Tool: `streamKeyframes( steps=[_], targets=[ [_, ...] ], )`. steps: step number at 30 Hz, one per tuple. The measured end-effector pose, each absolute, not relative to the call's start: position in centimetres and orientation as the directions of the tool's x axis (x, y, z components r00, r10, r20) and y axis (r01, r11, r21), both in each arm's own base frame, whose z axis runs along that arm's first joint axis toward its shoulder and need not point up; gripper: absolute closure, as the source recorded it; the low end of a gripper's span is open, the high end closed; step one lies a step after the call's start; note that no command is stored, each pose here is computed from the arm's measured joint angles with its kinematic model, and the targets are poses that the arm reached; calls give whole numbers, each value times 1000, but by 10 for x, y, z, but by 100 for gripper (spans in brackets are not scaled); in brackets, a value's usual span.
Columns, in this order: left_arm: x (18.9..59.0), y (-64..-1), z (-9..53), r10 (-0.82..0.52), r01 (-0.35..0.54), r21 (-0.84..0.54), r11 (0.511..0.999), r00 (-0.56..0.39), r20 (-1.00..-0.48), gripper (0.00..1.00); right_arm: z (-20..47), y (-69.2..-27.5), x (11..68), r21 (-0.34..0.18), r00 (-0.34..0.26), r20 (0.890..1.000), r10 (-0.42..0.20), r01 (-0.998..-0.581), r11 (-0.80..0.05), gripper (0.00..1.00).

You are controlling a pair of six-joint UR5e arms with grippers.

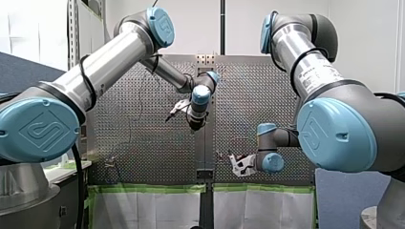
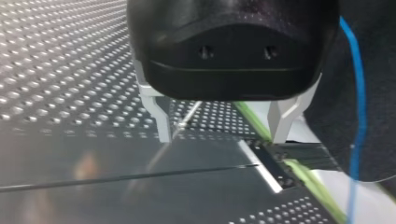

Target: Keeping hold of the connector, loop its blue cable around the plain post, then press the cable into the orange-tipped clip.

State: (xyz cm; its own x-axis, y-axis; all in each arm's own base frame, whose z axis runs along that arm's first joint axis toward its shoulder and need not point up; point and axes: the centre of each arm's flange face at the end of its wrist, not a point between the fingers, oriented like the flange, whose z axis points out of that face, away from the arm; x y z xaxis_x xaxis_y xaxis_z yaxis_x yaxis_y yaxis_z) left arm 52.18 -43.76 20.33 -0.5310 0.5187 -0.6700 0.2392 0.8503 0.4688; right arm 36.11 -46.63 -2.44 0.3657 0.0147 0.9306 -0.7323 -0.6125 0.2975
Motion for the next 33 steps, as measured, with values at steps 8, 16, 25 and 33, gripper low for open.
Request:
streamKeyframes(
  steps=[8,16,25,33],
  targets=[
    [519,-429,201,536,259,485,835,-577,-616,0,-24,-468,360,300,364,931,17,-740,-602,100],
    [506,-433,184,574,329,486,810,-614,-542,0,-24,-466,363,301,364,931,20,-737,-605,100],
    [496,-429,171,608,391,487,781,-658,-445,0,-23,-466,364,302,363,931,24,-736,-606,100],
    [492,-425,171,621,428,483,764,-690,-372,0,-24,-465,365,305,365,931,26,-733,-608,100]
  ],
)
